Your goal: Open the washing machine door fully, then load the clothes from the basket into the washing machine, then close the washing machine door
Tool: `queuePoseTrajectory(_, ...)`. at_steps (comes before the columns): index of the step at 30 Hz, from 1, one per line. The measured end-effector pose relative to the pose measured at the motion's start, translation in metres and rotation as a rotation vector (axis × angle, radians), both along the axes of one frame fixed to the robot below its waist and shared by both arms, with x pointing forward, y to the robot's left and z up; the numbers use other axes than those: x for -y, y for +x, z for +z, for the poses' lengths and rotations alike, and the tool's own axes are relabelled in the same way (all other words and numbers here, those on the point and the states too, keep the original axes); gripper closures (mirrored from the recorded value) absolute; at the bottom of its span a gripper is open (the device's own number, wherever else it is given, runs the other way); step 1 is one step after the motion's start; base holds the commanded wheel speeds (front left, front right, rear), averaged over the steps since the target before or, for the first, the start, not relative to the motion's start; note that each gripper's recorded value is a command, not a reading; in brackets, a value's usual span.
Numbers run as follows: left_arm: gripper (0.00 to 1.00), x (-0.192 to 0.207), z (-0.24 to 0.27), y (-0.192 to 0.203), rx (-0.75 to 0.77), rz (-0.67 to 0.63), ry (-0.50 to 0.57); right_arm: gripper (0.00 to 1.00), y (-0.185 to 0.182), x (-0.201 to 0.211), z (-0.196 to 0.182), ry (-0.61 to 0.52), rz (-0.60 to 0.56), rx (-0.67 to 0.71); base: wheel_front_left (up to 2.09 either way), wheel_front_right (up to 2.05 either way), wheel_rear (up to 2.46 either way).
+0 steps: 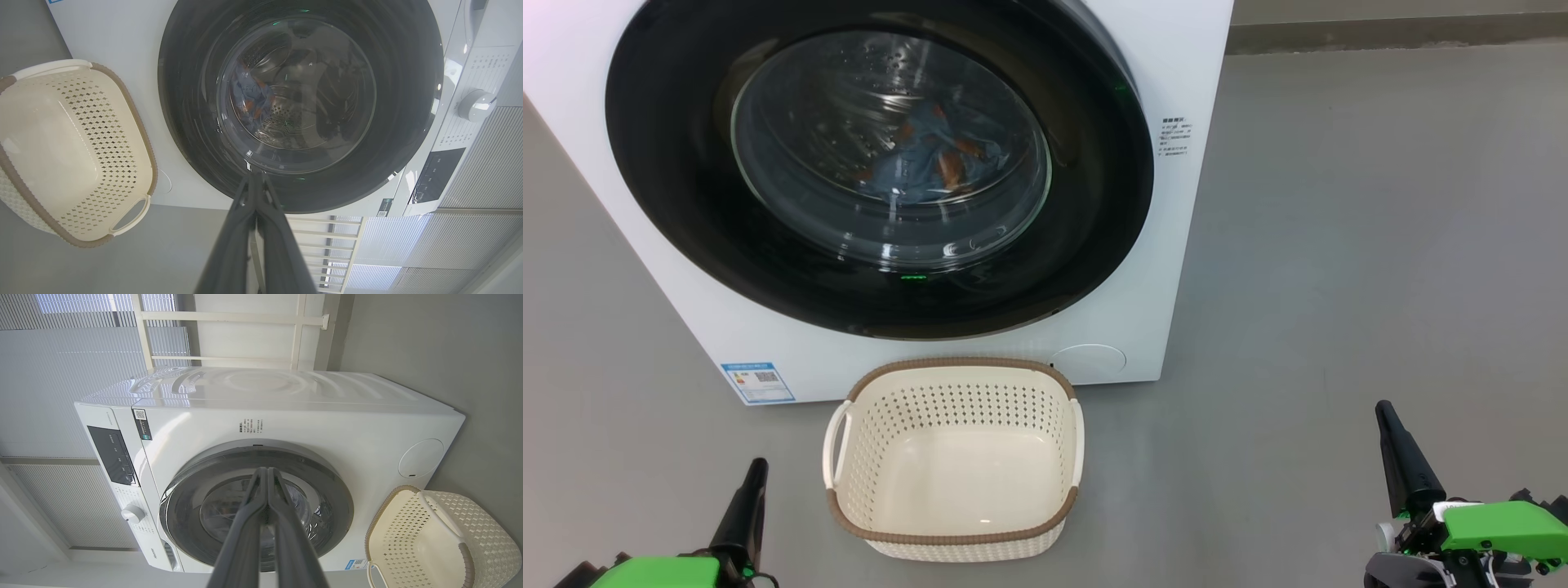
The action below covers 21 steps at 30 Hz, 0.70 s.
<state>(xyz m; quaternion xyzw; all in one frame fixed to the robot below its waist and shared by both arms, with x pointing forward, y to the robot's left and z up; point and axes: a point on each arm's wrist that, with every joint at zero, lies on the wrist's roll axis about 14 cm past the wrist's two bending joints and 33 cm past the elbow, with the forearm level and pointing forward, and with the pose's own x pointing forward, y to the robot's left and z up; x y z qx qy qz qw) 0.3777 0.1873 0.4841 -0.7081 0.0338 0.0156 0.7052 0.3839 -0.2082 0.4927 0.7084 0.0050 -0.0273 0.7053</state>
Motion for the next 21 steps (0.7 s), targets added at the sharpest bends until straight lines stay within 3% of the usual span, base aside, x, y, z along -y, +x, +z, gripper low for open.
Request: queuePoseTrajectory(21,1.0,-0.0001,0.0,0.0,0.0,0.0,0.0,1.0,0.0,0.0,0.0,0.0,0.0,0.0,0.0,0.0,0.0)
